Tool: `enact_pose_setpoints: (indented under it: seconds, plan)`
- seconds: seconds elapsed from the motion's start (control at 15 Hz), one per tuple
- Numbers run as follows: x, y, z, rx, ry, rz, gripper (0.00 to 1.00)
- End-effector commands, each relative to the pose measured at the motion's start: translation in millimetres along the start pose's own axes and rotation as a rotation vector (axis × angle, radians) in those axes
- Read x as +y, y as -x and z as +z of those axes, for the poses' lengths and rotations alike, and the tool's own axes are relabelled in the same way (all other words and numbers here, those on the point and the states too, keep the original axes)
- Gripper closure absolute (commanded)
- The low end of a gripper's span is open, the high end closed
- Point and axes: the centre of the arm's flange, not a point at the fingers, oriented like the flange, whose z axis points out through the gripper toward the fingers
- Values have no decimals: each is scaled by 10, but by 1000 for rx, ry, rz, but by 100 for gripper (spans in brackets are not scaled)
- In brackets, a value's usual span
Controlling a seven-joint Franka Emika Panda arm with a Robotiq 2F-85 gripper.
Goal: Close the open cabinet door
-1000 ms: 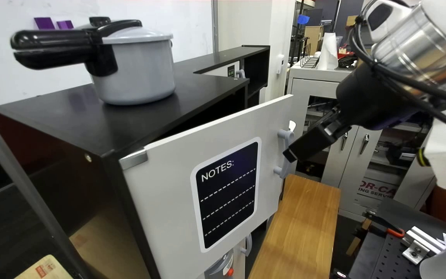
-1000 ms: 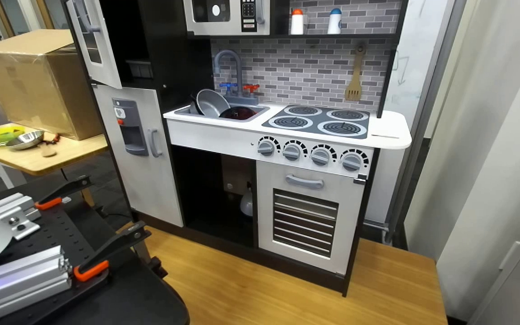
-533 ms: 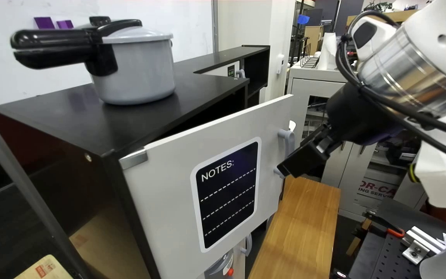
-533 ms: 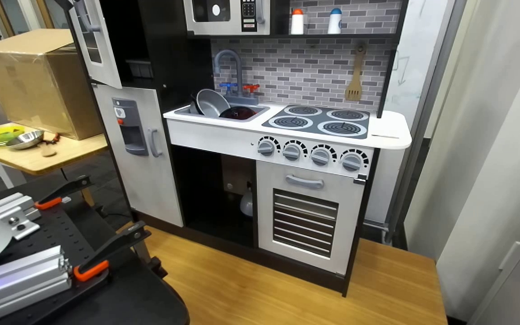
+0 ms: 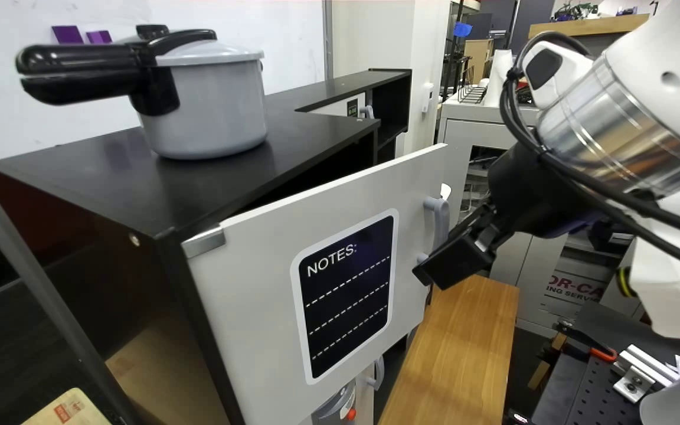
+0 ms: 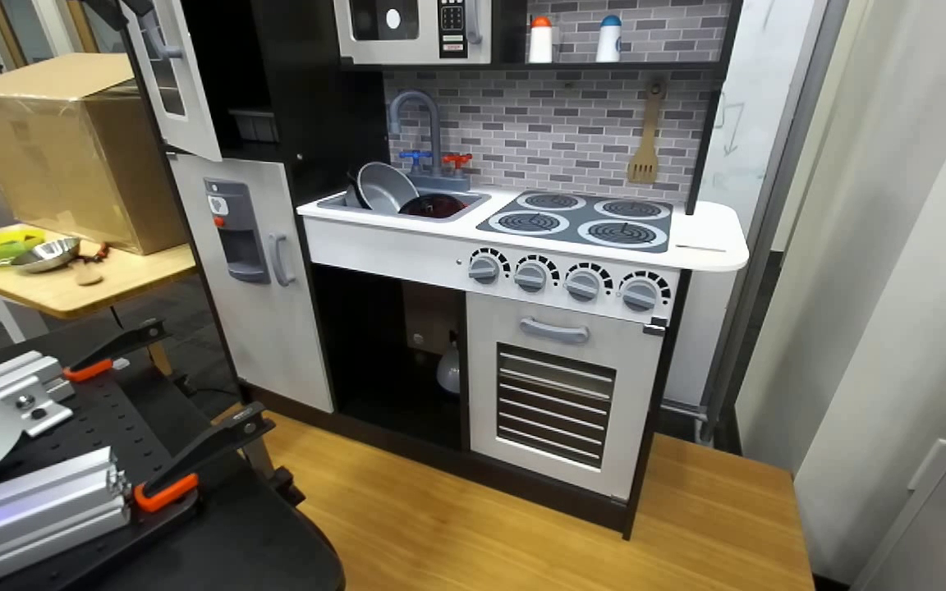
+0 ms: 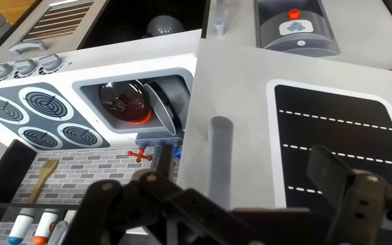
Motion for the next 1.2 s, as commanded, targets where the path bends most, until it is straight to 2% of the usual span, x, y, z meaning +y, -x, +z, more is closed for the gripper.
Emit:
enact_pose_setpoints:
  seconds: [0.0, 1.13]
  plan:
    - [-11, -34, 76, -13, -66, -16, 0]
    - [117, -177, 233, -32, -100, -5, 0]
